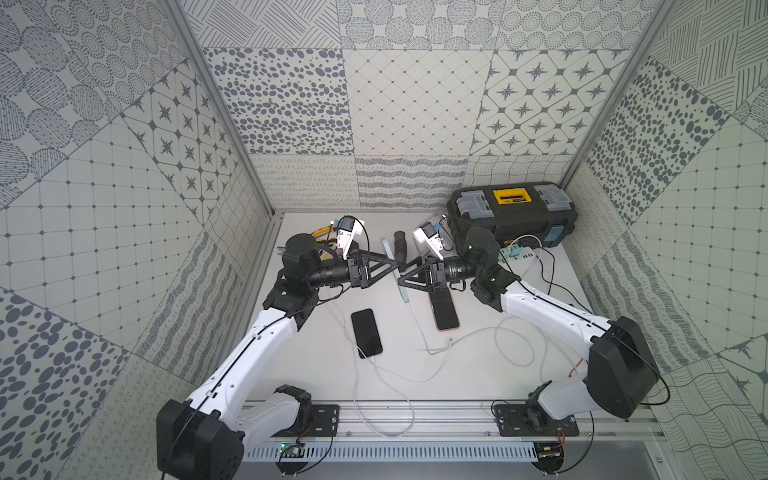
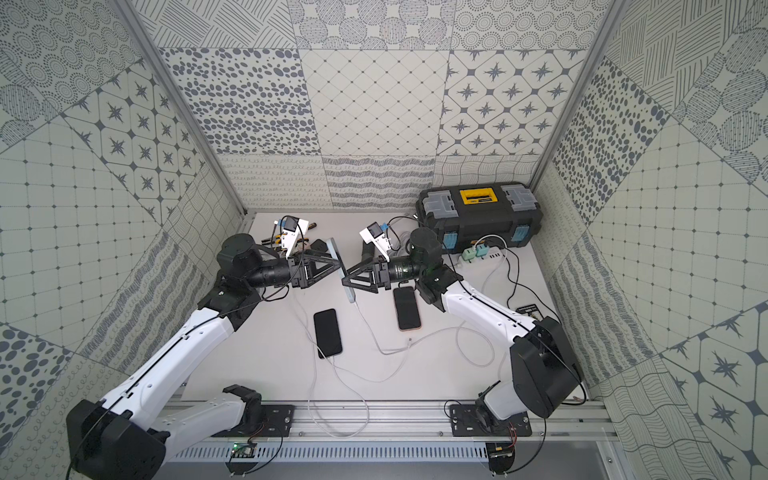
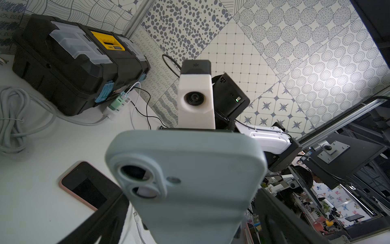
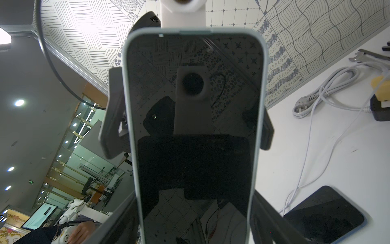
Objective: Unplug the charging cable from the phone
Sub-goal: Pick up the phone at the center of the board.
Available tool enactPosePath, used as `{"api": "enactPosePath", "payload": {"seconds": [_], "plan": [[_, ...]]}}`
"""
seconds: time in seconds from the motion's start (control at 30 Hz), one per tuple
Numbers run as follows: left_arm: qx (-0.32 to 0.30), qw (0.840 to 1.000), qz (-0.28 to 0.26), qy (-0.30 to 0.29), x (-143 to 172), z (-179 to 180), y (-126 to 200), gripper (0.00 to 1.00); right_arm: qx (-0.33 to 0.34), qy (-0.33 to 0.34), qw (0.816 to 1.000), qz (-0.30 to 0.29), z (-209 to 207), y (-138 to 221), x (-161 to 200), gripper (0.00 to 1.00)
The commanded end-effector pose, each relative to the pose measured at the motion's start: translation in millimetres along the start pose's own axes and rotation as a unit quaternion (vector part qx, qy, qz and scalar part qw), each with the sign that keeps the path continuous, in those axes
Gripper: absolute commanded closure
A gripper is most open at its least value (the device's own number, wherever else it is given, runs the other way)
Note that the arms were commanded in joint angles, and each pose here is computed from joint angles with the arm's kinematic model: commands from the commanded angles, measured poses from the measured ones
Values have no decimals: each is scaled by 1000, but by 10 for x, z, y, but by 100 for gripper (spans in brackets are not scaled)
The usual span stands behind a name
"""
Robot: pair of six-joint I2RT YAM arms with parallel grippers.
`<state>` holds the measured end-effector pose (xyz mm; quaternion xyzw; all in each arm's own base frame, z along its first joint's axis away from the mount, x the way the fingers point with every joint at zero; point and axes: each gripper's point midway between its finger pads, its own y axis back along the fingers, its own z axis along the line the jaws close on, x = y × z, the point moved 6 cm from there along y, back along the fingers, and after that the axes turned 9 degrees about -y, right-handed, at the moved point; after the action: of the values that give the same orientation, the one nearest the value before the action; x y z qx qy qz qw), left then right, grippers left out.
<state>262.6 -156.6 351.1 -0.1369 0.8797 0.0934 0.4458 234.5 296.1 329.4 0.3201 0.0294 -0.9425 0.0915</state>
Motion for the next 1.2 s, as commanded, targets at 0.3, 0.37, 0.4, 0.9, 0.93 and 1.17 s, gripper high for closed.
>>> {"api": "enactPosePath", "payload": {"seconds": [0.3,0.37,0.4,0.9,0.93,1.17], "plan": [[28,999,1,-25,-16,-89,-57,9,-20,57,998,-14,210,-31,-143,54],[28,999,1,-26,-18,-93,-57,11,-19,56,998,-14,197,-33,-139,54],[29,999,0,-27,-22,-97,-56,13,-17,55,998,-14,189,-33,-139,54],[34,999,-3,-41,-23,-129,-46,50,-6,53,999,-12,151,-30,-107,49],[35,998,-4,-44,-30,-139,-44,57,-6,55,998,-11,154,-26,-101,44],[36,997,-14,-60,-85,-197,-26,91,-10,75,997,-5,215,9,-51,16]]}}
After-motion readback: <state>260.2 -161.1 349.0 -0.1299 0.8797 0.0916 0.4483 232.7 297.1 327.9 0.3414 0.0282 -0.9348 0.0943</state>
